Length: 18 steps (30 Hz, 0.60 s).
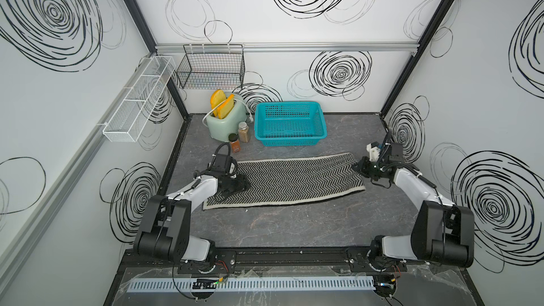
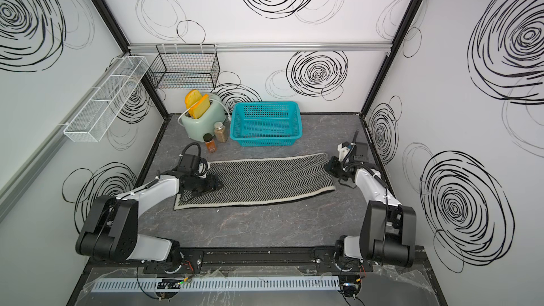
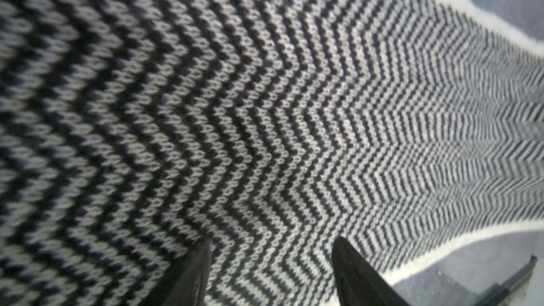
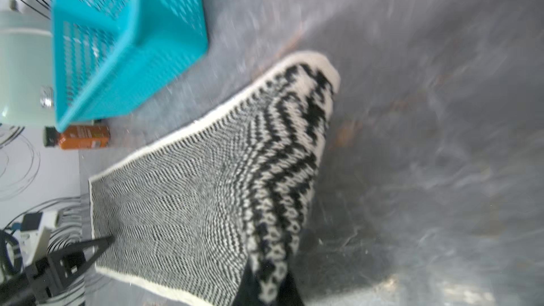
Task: Roll up the scarf and place it into the basket
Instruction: Fold the scarf at the center of the board.
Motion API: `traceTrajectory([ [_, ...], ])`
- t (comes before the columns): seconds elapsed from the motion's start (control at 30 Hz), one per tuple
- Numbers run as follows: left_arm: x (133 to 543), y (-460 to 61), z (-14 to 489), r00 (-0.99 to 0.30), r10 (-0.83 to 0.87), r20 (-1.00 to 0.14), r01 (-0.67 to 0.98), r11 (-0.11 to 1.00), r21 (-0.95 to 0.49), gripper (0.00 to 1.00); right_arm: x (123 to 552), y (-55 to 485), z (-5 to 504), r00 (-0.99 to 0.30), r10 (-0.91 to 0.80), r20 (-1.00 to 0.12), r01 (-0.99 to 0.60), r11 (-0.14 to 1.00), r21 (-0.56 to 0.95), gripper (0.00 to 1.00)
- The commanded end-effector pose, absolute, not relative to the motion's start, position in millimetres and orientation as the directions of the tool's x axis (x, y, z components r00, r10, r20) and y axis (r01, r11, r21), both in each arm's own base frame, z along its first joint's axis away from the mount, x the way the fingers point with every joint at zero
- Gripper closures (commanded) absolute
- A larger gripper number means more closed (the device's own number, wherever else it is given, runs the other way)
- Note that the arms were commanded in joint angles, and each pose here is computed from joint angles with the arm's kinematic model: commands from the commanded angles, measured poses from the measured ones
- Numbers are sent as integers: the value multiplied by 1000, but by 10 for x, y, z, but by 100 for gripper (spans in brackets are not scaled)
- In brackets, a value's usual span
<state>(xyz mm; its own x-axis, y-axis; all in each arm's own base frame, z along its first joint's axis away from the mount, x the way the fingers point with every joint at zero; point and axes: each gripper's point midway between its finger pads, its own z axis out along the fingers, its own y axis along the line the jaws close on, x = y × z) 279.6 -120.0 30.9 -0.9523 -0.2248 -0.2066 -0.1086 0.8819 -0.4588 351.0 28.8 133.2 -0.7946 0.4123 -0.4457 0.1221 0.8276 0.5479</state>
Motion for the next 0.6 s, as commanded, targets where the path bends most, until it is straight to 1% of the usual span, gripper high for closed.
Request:
traceTrajectory([
  [0.0,2763,-1646,267,-966,-212,-150,-107,850,-515,30,3506,130,1571,-768,434,-471,184,854,487,100],
  [0.2,2735,-2363,290,-980,-138,-142,-32,819,-573,30,3668,188,2240,-704,420,-573,127,868,480,100],
  [0.33,2809,-2654,340,-982,-101,-156,15,794,-608,30,3593,325,2536,-694,401,-598,81,869,488,100],
  [0.4,2892,-2665,478,-978,-96,-187,42,781,-623,29,3516,338,2556,-692,402,-599,84,869,487,100],
  [0.47,2955,-2565,684,-969,-96,-226,71,772,-632,25,3466,304,2509,-686,409,-602,100,872,479,100],
  [0.5,2970,-2469,786,-966,-98,-241,80,769,-635,21,3447,283,2467,-688,411,-598,112,874,472,100],
  [0.57,2968,-2200,920,-957,-114,-266,80,779,-622,18,3435,252,2412,-695,412,-590,128,878,462,100],
])
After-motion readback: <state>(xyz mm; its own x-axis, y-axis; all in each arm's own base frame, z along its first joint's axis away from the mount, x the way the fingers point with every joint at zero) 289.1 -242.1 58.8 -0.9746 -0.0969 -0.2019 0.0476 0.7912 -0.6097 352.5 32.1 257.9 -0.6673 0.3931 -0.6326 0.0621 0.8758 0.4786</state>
